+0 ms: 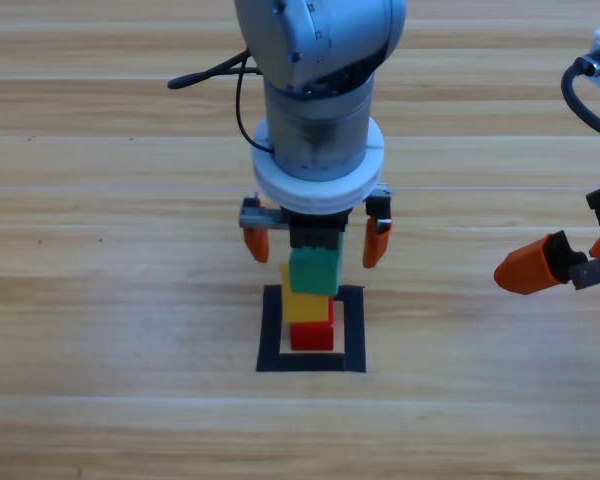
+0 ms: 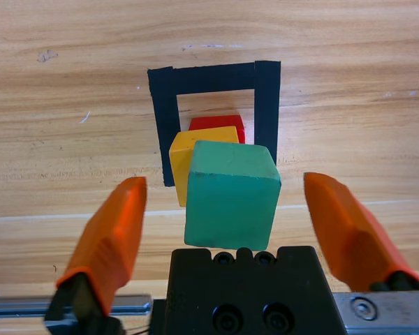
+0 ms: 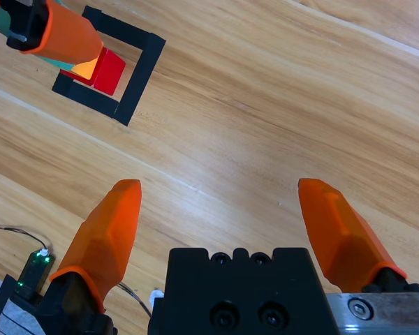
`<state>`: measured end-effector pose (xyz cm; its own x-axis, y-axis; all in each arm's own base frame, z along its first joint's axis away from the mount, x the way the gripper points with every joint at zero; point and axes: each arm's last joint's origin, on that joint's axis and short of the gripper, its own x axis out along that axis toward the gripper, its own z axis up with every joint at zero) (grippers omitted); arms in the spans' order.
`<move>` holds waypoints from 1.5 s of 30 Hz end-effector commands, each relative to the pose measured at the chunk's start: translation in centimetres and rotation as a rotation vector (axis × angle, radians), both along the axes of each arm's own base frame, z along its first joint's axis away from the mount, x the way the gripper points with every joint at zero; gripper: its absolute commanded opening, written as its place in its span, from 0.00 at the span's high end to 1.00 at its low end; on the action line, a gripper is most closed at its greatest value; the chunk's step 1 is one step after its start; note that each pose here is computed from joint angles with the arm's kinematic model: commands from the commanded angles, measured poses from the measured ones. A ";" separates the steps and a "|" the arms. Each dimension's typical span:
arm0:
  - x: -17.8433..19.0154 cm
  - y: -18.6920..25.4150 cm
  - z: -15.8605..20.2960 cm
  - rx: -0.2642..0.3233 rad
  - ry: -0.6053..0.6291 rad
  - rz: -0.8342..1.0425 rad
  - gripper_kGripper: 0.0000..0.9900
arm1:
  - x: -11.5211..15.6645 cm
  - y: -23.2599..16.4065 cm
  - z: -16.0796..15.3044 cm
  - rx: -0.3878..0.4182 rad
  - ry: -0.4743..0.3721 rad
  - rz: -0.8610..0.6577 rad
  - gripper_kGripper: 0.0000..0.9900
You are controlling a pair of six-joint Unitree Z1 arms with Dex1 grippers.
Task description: Stack the blocks in the rectangular block: red at the bottom, yellow in the middle, green on top
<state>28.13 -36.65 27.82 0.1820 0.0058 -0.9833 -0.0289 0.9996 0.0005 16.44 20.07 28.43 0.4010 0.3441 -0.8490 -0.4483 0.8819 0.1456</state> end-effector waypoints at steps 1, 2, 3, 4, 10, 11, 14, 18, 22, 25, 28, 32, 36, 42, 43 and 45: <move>-1.0 0.2 0.8 0.024 -0.014 -0.003 0.00 | 0.5 0.2 -1.3 -0.003 0.030 0.028 0.00; -1.2 0.5 1.8 0.013 -0.032 0.004 0.00 | 0.4 0.1 -1.1 0.000 0.019 0.026 0.00; -1.4 0.9 3.4 -0.016 -0.065 0.008 0.00 | 0.3 -0.2 -0.7 0.006 0.000 0.020 0.00; -1.7 1.4 5.1 -0.041 -0.101 0.012 0.00 | 0.1 -0.5 -0.5 0.013 -0.017 0.014 0.00; -8.4 6.1 16.7 -0.190 -0.403 0.082 0.00 | 0.1 -0.6 -0.3 0.018 -0.037 0.019 0.00; -10.1 6.5 17.9 -0.202 -0.464 0.080 0.00 | 0.1 -0.5 -0.4 0.017 -0.033 0.023 0.00; -12.8 6.0 18.2 -0.162 -0.562 0.026 0.00 | 0.2 -0.3 -0.6 0.016 -0.022 0.031 0.00; -15.7 5.7 17.8 -0.080 -0.690 -0.054 0.00 | 0.4 -0.1 -0.9 0.006 -0.015 0.032 0.00; -16.6 8.6 18.7 -0.034 -0.779 -0.165 0.00 | 0.5 0.0 -1.1 -0.004 -0.019 0.027 0.00; -18.0 13.3 19.3 -0.073 -0.830 -0.252 0.00 | 0.7 0.2 -1.3 -0.004 -0.017 0.027 0.00; -20.1 18.4 17.6 -0.157 -0.854 -0.337 0.00 | 0.9 0.5 -1.7 -0.013 -0.008 0.030 0.00; -21.4 22.4 12.8 -0.223 -0.842 -0.431 0.00 | 0.9 0.5 -1.8 -0.015 -0.005 0.030 0.00; -22.1 24.3 8.4 -0.269 -0.831 -0.485 0.00 | 0.9 0.5 -1.8 -0.015 -0.005 0.030 0.00; -21.9 23.1 6.4 -0.261 -0.811 -0.528 0.00 | 0.9 0.5 -1.8 -0.013 -0.004 0.030 0.00; -21.9 22.9 6.3 -0.260 -0.809 -0.530 0.00 | 0.9 0.5 -1.8 -0.013 -0.004 0.030 0.00; -21.8 22.7 6.2 -0.259 -0.807 -0.529 0.00 | 0.9 0.5 -1.9 -0.014 -0.002 0.032 0.00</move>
